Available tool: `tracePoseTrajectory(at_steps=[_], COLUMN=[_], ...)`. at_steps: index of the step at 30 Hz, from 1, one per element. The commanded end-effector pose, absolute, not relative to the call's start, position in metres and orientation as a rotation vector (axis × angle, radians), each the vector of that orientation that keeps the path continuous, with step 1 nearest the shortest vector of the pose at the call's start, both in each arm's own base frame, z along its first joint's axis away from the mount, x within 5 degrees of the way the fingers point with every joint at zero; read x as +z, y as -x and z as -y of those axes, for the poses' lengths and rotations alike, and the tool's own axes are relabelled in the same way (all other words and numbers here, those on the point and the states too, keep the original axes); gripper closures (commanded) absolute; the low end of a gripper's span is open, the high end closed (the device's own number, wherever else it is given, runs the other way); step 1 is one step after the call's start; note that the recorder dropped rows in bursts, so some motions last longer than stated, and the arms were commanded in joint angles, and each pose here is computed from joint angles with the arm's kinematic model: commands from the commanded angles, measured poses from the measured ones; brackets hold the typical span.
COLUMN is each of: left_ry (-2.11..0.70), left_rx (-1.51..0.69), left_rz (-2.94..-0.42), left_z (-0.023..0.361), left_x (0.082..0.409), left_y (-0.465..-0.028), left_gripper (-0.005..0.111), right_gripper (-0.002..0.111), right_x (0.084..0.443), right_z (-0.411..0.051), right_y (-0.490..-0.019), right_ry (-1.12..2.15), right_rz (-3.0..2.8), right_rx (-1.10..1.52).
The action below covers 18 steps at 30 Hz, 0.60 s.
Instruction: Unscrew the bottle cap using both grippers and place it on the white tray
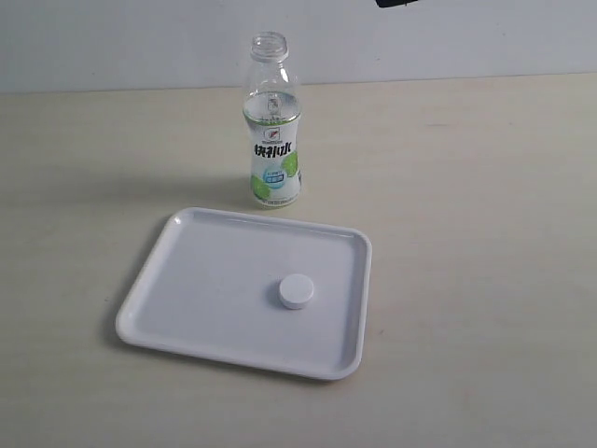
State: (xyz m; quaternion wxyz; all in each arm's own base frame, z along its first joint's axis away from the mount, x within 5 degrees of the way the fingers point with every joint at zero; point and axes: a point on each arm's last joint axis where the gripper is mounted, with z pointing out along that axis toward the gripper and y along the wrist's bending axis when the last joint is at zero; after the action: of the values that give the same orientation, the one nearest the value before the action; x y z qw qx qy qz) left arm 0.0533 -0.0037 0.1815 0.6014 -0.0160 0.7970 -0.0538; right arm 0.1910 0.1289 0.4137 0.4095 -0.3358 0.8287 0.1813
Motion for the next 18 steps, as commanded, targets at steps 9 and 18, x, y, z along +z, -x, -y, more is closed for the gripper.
tracePoseTrajectory(at_steps=[9, 18], left_ry=[0.041, 0.041], left_rx=[-0.129, -0.129], left_rz=[-1.845, -1.845], left_z=[0.0038, 0.0038], left_x=[0.1807, 0.1807], left_y=[-0.0529, -0.0529], left_gripper=[0.107, 0.107], right_gripper=[0.108, 0.108], right_x=[0.4132, 0.4099], right_z=[-0.1299, -0.1216], right_y=[-0.1923, -0.2016], right_ry=[0.846, 0.953], right_rz=[-2.085, -2.034], right_rx=[0.458, 0.218])
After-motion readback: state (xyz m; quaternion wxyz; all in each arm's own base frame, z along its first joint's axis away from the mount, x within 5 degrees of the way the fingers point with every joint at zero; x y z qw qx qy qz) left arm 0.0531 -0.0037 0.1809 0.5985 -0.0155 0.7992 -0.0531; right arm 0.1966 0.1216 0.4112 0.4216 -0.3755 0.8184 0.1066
